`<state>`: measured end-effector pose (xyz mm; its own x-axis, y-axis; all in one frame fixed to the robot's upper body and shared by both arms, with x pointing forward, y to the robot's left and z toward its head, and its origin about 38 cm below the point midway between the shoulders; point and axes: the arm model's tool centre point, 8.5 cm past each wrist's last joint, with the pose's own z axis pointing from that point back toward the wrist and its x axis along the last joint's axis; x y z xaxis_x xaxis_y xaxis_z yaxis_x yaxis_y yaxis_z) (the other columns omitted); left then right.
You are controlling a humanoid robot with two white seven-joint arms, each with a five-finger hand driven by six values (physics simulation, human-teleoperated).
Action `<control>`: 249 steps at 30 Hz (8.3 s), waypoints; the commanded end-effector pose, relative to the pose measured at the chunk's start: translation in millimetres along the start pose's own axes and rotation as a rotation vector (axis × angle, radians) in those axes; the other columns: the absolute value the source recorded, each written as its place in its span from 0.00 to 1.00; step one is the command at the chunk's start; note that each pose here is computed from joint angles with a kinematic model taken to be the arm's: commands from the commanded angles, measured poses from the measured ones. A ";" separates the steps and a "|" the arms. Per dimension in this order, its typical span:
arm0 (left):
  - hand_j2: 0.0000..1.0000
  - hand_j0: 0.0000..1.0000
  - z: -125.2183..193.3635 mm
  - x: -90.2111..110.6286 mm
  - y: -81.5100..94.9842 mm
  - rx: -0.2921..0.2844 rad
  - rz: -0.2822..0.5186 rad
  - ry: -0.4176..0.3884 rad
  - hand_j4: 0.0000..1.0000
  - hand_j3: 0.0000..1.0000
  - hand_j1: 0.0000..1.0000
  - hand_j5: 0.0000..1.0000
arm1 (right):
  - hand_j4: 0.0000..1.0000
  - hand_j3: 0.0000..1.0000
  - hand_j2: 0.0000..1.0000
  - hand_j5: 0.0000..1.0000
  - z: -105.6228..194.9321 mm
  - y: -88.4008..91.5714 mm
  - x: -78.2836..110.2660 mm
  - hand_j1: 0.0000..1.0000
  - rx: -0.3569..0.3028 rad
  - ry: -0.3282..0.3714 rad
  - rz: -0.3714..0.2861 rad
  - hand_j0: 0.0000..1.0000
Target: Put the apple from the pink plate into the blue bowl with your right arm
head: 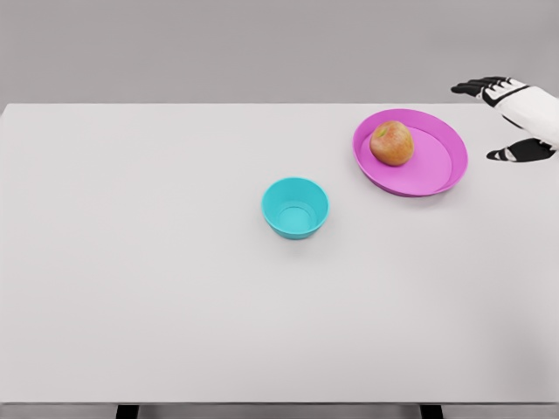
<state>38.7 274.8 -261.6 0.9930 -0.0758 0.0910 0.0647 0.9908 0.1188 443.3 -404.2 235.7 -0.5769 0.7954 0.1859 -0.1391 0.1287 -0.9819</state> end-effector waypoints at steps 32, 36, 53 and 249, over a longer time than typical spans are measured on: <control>1.00 1.00 0.0 0.0 0.0 0.000 0.000 0.000 1.00 1.00 1.00 1.00 | 1.00 1.00 1.00 1.00 -136.2 32.3 4.1 1.00 0.491 0.002 -0.035 1.00; 1.00 1.00 0.0 0.0 0.0 0.000 0.000 0.000 1.00 1.00 1.00 1.00 | 1.00 1.00 1.00 1.00 -141.7 27.8 7.5 1.00 0.483 -0.005 -0.031 1.00; 1.00 1.00 0.0 0.0 0.0 0.000 0.000 0.000 1.00 1.00 1.00 1.00 | 1.00 1.00 1.00 1.00 -157.0 37.8 9.9 1.00 0.527 0.015 -0.037 1.00; 1.00 1.00 0.0 0.0 0.0 0.000 0.000 0.000 1.00 1.00 1.00 1.00 | 1.00 1.00 1.00 1.00 -30.3 17.6 53.5 1.00 0.095 -0.097 -0.012 1.00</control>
<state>38.7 274.8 -261.6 0.9930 -0.0757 0.0912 0.0646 0.9908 0.1188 432.1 -335.8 217.8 -0.6602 0.7237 0.2010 -0.2453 0.0451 -0.9684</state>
